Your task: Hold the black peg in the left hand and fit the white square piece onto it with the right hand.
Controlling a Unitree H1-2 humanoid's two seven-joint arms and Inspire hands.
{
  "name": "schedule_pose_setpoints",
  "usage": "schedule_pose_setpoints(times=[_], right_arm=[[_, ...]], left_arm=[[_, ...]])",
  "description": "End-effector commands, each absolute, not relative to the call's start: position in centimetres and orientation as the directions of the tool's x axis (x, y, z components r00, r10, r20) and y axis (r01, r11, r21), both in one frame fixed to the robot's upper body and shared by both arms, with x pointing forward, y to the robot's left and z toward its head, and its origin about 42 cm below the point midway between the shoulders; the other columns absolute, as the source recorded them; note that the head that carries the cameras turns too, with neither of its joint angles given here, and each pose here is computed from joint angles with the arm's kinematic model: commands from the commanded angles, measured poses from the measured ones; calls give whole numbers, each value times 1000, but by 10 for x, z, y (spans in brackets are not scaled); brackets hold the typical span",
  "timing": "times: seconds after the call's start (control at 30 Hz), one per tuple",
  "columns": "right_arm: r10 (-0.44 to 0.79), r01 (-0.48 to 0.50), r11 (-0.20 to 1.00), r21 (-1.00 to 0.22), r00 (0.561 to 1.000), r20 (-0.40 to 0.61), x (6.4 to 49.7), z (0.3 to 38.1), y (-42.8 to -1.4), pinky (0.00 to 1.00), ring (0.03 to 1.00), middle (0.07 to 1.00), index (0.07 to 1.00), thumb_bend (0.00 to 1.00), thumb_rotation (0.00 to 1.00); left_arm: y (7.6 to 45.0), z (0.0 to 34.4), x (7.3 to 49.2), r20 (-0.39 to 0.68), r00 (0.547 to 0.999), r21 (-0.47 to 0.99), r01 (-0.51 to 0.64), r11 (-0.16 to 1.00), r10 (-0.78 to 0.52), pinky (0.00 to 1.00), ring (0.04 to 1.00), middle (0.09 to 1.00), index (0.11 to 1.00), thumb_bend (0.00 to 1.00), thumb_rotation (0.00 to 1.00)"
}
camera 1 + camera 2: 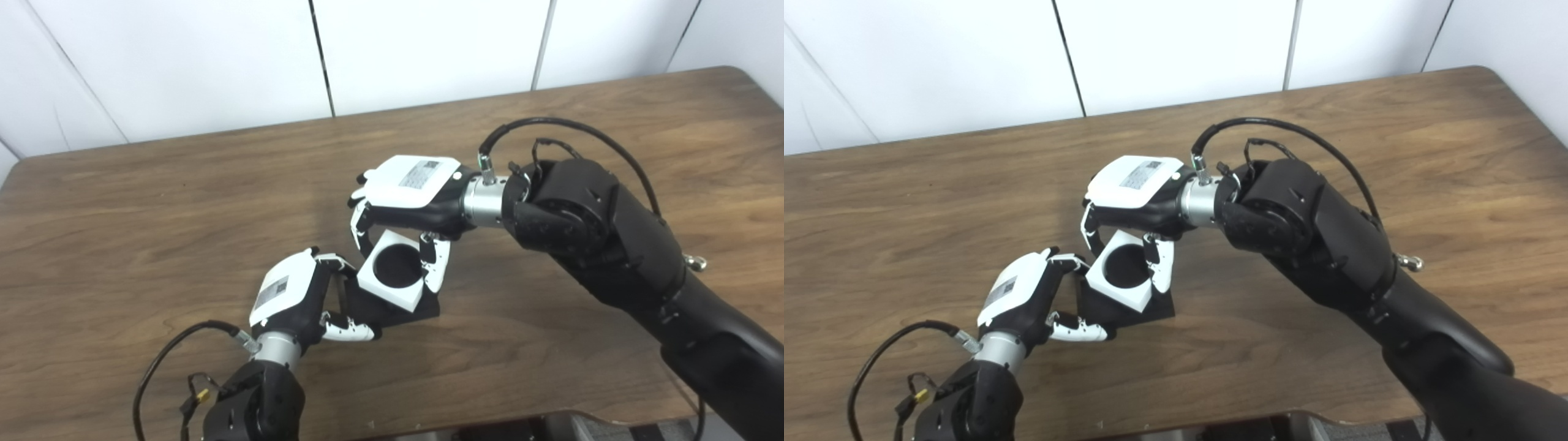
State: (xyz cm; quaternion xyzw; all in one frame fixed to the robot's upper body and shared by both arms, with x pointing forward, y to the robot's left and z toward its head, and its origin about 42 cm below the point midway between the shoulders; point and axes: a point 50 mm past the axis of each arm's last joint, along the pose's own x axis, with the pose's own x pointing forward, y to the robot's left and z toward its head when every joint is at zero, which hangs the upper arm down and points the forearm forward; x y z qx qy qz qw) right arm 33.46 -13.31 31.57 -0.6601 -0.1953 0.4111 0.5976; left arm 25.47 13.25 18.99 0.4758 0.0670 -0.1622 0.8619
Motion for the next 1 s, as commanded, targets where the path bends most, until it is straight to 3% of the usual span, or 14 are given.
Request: schedule_pose_setpoints(times=[0.0,0.63,0.67,0.73,0.8,0.97], right_arm=[[771,-171,-183,-968,585,-249,337,328,-130,1000,915,778,482,524,133],[743,-187,-226,-956,601,-293,347,316,-141,1000,913,779,492,524,146],[741,-188,-230,-955,602,-297,347,315,-141,1000,912,779,572,769,187],[736,-193,-236,-952,604,-305,347,315,-141,1000,909,782,633,916,224],[731,-204,-239,-949,606,-314,347,314,-142,1000,911,788,677,978,253],[716,-225,-244,-943,614,-332,346,314,-141,1000,964,820,726,1000,242]], left_arm=[[126,187,252,-297,924,780,381,496,-242,1000,990,846,490,508,63],[126,190,251,-296,924,779,380,499,-242,1000,990,849,490,508,64],[126,190,251,-296,924,779,381,499,-243,1000,987,845,490,508,64],[126,190,251,-295,924,777,381,501,-244,1000,987,846,491,508,64],[126,190,251,-296,924,778,381,499,-244,1000,992,852,491,508,64],[126,190,251,-292,924,778,379,500,-245,1000,992,853,490,508,64]])
